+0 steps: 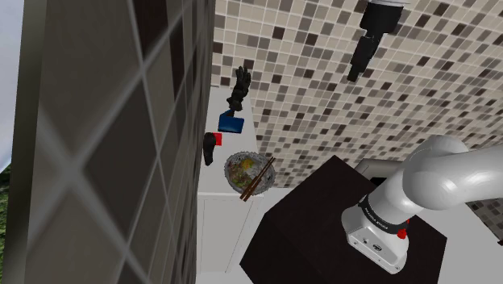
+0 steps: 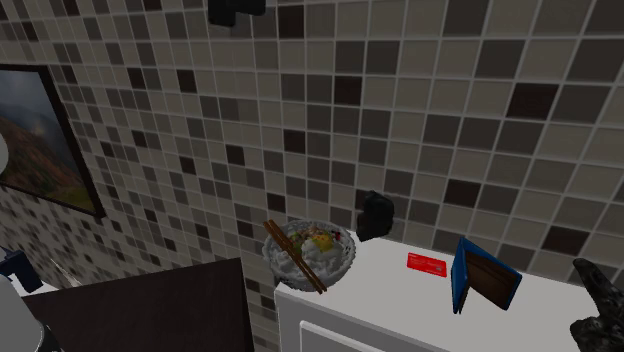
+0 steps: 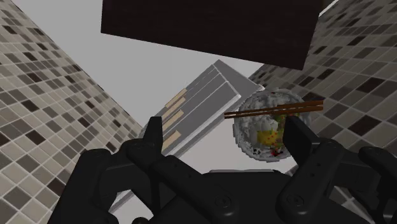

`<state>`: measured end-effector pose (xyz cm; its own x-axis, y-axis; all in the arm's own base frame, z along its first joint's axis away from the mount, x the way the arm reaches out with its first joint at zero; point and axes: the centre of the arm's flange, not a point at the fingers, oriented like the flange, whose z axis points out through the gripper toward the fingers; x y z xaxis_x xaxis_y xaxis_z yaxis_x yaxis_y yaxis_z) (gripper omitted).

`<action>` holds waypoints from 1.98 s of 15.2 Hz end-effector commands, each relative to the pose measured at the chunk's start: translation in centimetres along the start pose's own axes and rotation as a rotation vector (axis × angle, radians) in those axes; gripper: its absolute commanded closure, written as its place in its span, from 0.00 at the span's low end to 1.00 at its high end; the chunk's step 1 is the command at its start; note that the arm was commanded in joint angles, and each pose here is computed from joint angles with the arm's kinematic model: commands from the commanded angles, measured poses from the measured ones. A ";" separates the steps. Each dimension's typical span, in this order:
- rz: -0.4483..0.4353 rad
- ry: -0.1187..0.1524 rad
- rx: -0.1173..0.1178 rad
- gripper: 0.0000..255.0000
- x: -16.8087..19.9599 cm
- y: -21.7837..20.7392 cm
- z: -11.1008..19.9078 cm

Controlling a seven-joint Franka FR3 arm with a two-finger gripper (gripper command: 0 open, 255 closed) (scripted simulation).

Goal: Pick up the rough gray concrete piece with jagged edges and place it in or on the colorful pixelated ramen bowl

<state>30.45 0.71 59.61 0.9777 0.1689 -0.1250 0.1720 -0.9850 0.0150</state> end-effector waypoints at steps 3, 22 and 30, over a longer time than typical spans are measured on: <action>0.010 0.013 0.007 0.00 1.4 -1.1 1.8; 0.109 0.132 0.078 0.00 16.0 -11.3 17.1; 0.151 0.182 0.108 0.00 23.0 -15.4 22.8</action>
<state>46.69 18.26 34.78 0.9988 0.0204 0.0436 0.0239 -0.9964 -0.0819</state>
